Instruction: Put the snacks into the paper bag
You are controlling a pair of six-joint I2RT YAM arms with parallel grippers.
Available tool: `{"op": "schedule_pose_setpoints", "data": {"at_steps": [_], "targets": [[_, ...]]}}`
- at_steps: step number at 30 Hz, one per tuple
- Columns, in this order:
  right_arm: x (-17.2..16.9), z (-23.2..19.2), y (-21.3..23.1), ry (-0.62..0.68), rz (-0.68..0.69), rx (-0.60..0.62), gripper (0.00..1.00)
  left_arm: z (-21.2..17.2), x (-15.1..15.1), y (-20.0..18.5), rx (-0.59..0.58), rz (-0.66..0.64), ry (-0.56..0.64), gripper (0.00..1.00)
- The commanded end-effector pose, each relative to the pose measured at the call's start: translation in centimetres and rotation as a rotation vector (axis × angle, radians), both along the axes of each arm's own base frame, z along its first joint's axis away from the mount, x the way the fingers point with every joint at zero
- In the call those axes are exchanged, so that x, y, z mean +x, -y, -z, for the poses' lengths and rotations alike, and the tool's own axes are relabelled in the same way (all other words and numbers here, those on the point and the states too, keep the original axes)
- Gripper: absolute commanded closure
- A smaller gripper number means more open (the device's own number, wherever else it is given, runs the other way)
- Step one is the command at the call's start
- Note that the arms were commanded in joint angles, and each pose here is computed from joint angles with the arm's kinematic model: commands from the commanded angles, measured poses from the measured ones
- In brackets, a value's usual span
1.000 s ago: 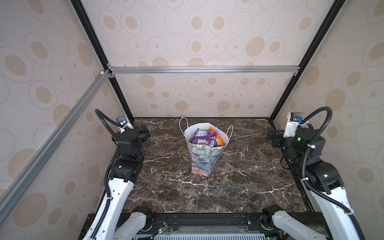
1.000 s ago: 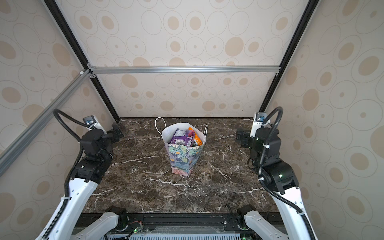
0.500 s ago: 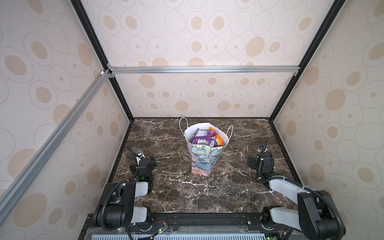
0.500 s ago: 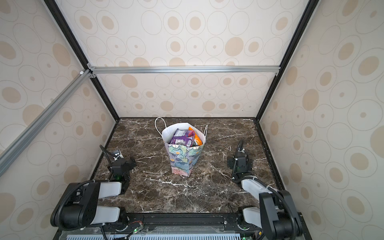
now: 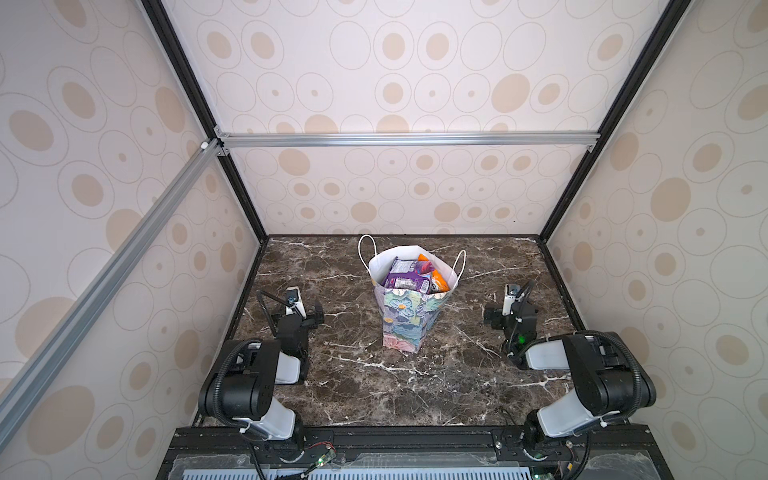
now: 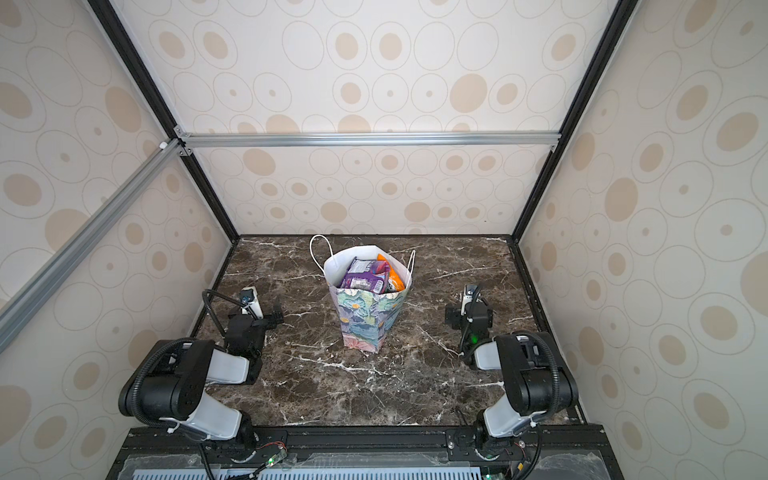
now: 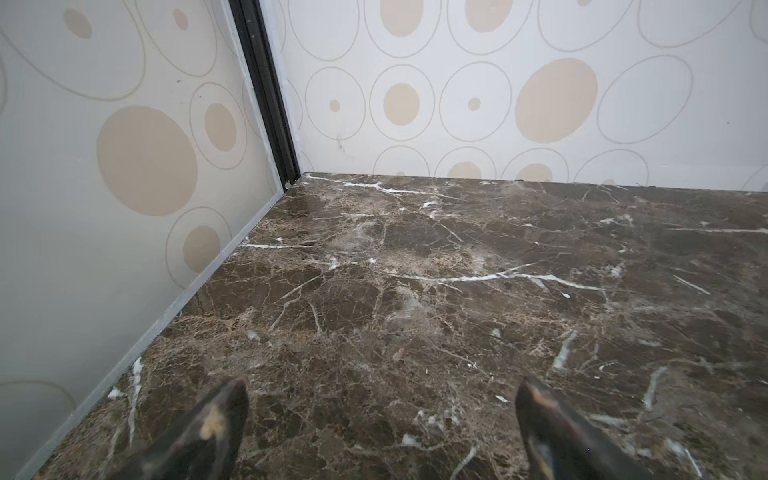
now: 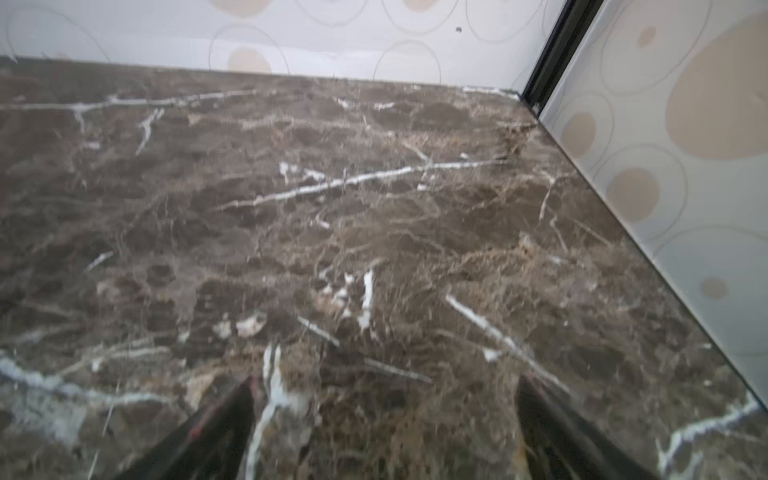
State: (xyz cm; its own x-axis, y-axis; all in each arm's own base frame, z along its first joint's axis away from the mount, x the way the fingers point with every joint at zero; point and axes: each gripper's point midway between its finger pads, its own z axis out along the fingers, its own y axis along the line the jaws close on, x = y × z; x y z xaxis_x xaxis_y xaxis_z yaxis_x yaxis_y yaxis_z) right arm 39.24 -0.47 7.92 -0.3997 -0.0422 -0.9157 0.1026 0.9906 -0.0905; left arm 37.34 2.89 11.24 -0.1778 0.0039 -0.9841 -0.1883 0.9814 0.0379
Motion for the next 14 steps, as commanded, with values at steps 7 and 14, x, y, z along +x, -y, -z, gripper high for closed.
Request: {"op": "schedule_pose_setpoints", "data": {"at_steps": [7, 14], "targets": [[0.42, -0.65, -0.52, 0.002, -0.037, 0.015, 0.00, -1.27, 0.54, 0.50, 0.031, 0.023, 0.042, 0.00], [0.47, -0.70, -0.54, 0.004, -0.037, 0.017, 0.00, -1.26, 0.55, 0.47, 0.033, 0.019, 0.041, 0.00]]}}
